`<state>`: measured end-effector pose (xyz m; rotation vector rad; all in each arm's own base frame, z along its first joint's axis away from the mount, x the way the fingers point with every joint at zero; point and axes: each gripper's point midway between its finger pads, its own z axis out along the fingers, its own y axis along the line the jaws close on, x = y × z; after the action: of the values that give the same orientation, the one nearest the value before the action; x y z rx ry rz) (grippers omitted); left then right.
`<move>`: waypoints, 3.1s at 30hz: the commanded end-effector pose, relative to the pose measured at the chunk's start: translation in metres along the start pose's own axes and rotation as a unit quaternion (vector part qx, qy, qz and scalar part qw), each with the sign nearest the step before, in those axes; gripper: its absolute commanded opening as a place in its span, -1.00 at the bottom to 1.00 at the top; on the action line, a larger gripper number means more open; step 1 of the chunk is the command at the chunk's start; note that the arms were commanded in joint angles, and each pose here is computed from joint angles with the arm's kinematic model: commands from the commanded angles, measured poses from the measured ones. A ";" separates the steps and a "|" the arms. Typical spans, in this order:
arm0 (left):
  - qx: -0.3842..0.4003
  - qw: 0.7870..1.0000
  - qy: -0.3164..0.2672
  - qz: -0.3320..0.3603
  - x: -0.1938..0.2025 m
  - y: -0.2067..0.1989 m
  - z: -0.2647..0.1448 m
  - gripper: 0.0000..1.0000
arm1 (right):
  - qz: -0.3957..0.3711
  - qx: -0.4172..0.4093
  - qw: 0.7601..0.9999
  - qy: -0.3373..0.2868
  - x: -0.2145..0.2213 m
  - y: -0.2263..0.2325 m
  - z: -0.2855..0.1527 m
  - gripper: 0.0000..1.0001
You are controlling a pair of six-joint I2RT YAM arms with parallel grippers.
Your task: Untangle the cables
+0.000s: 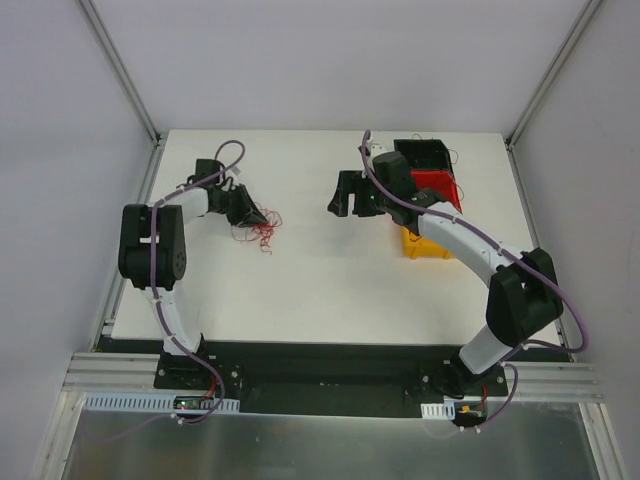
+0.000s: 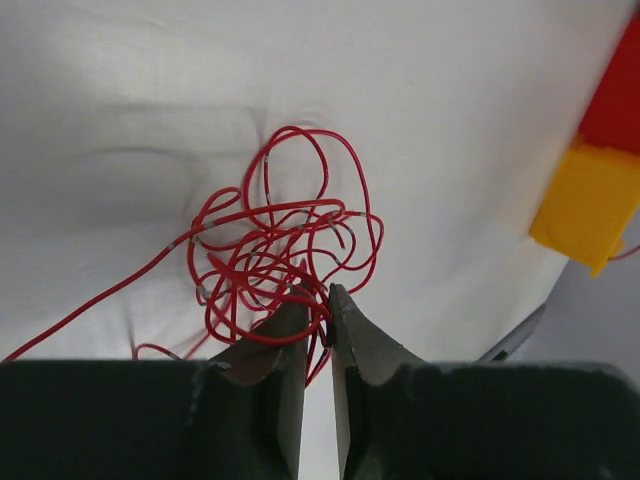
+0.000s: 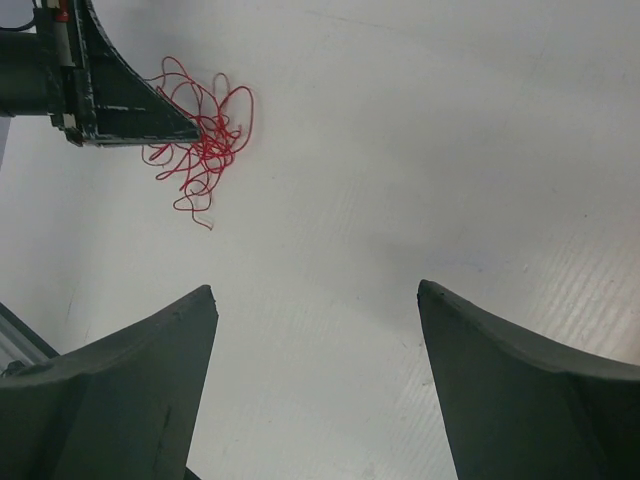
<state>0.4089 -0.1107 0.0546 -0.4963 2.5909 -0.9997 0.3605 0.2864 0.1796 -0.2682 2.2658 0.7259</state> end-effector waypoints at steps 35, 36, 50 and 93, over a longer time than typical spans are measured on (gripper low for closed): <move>0.103 0.976 0.044 0.188 0.073 -0.128 -0.009 -0.30 | 0.045 -0.111 0.989 0.082 0.079 0.003 0.071 -0.99; 0.104 0.977 0.057 0.179 0.076 -0.126 -0.005 -0.20 | 0.044 -0.111 0.990 0.080 0.079 0.004 0.069 -0.99; -0.050 0.981 0.067 0.176 0.084 -0.073 0.034 0.20 | 0.043 -0.111 0.992 0.049 0.066 0.000 0.040 -0.99; 0.102 0.864 -0.199 0.451 0.074 -0.220 -0.160 0.52 | -0.090 -0.115 0.970 -0.192 -0.114 0.106 -0.149 -0.99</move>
<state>0.3488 -0.1897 0.2553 0.4168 2.0799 -0.5570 0.3115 0.2780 0.3780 -0.4067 1.7710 0.8238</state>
